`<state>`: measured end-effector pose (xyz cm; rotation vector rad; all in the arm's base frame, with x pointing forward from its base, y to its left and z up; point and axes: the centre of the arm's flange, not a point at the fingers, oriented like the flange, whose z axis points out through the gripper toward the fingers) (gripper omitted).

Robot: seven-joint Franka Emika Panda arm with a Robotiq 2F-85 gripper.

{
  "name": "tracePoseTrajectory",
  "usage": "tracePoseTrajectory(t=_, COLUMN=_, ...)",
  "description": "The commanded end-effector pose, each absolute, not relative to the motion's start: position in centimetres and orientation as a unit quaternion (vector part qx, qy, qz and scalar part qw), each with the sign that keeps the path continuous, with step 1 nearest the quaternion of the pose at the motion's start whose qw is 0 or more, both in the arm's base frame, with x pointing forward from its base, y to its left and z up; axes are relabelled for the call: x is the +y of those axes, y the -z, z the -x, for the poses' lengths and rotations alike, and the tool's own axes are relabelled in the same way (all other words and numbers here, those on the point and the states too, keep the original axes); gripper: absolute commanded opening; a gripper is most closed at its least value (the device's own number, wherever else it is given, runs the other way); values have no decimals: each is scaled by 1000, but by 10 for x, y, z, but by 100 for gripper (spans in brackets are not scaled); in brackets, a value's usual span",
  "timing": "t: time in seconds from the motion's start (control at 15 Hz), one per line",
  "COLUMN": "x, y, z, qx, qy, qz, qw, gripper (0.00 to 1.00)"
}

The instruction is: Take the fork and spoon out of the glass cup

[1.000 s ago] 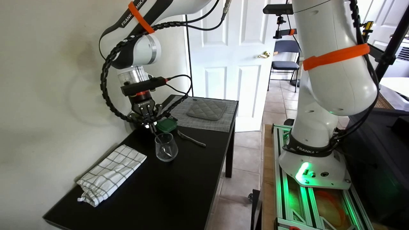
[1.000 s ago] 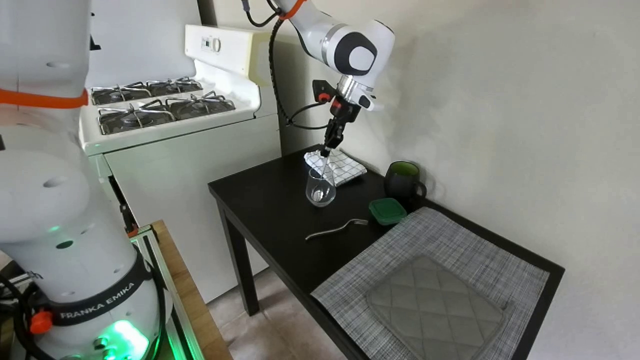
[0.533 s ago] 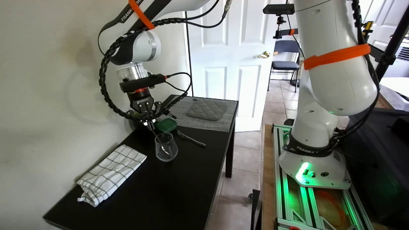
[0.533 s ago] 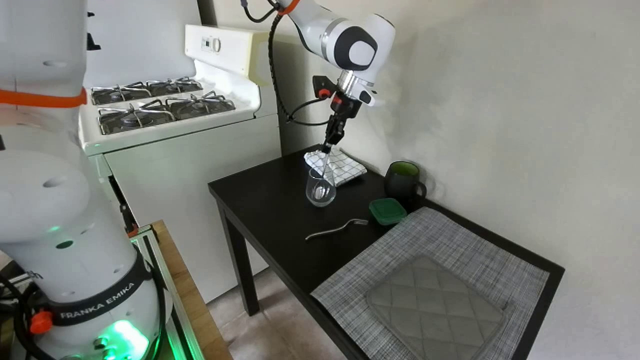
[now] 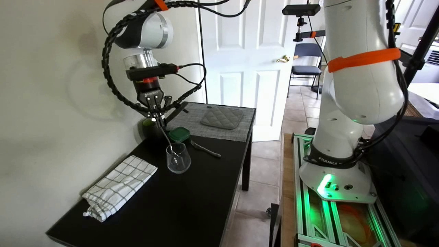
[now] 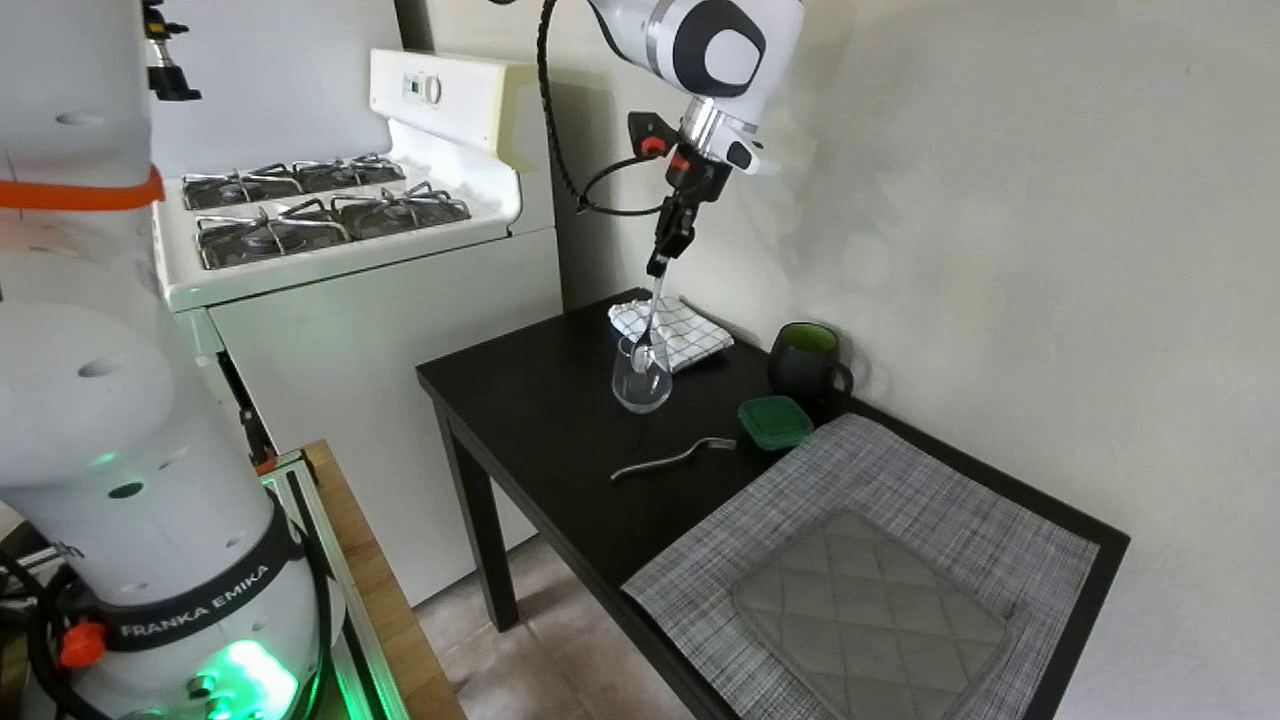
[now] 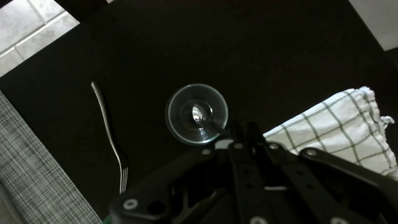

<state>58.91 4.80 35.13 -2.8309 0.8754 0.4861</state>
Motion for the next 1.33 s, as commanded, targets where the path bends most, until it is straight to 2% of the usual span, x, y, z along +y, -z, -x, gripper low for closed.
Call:
tracePoseTrajectory(t=0.0, x=35, y=-378, z=-589, qx=289, qy=-181, qz=936, qw=91, gripper=2)
tracePoseTrajectory(t=0.6, x=-9, y=-409, z=-590, qx=313, qy=-199, qz=924, qw=91, gripper=2)
tracePoseTrajectory(t=1.27, x=-50, y=-375, z=-582, qx=342, qy=-258, qz=902, qw=57, gripper=2)
